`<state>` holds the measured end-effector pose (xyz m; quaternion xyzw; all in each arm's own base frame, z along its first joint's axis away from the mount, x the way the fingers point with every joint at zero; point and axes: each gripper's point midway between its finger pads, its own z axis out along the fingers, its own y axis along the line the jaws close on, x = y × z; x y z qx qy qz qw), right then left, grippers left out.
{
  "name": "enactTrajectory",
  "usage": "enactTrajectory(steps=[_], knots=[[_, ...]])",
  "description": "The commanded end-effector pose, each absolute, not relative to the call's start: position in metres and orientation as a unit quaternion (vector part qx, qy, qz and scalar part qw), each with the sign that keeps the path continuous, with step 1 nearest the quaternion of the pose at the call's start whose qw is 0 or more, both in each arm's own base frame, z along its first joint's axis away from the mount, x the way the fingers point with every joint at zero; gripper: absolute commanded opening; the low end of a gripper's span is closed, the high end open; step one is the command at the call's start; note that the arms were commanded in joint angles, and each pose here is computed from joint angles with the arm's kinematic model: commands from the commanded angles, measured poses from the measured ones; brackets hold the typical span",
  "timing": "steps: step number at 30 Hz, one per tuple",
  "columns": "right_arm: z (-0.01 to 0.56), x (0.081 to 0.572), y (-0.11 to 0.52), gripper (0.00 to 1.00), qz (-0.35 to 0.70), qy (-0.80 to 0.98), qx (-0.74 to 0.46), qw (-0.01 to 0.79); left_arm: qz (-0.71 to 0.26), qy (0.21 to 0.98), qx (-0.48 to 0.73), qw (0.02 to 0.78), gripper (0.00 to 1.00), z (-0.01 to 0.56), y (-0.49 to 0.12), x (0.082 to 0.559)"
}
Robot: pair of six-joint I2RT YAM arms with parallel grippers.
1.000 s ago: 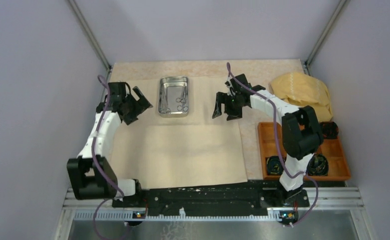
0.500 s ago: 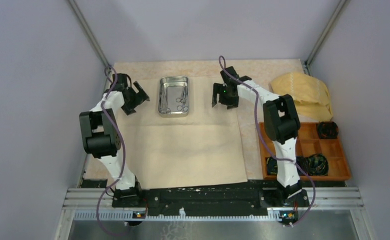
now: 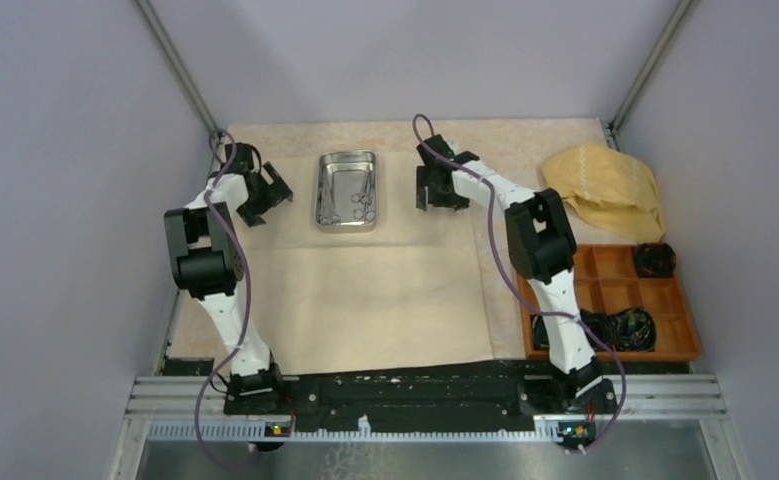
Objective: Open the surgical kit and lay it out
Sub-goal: Smooth out the surgical kit at the center of the board.
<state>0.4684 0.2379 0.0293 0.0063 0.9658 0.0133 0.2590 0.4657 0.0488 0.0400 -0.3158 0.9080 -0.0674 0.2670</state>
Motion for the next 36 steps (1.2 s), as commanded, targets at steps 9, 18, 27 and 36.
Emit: enactTrajectory(steps=[9,18,27,36], knots=[[-0.028,0.493,0.215,0.8,-0.086,0.966,-0.01,0.242,-0.075,0.908,-0.327,0.251,0.99,-0.004,0.069,0.509],[-0.018,0.49,0.234,0.8,-0.042,0.973,-0.005,0.226,-0.071,0.916,-0.293,0.265,0.99,0.007,0.077,0.531],[0.065,0.493,0.25,0.83,0.009,0.967,-0.048,0.25,-0.112,0.911,-0.27,0.29,0.99,0.063,0.057,0.515],[0.117,0.425,0.271,0.82,0.133,0.965,-0.114,0.193,-0.144,0.912,-0.198,0.329,0.99,0.131,0.016,0.476]])
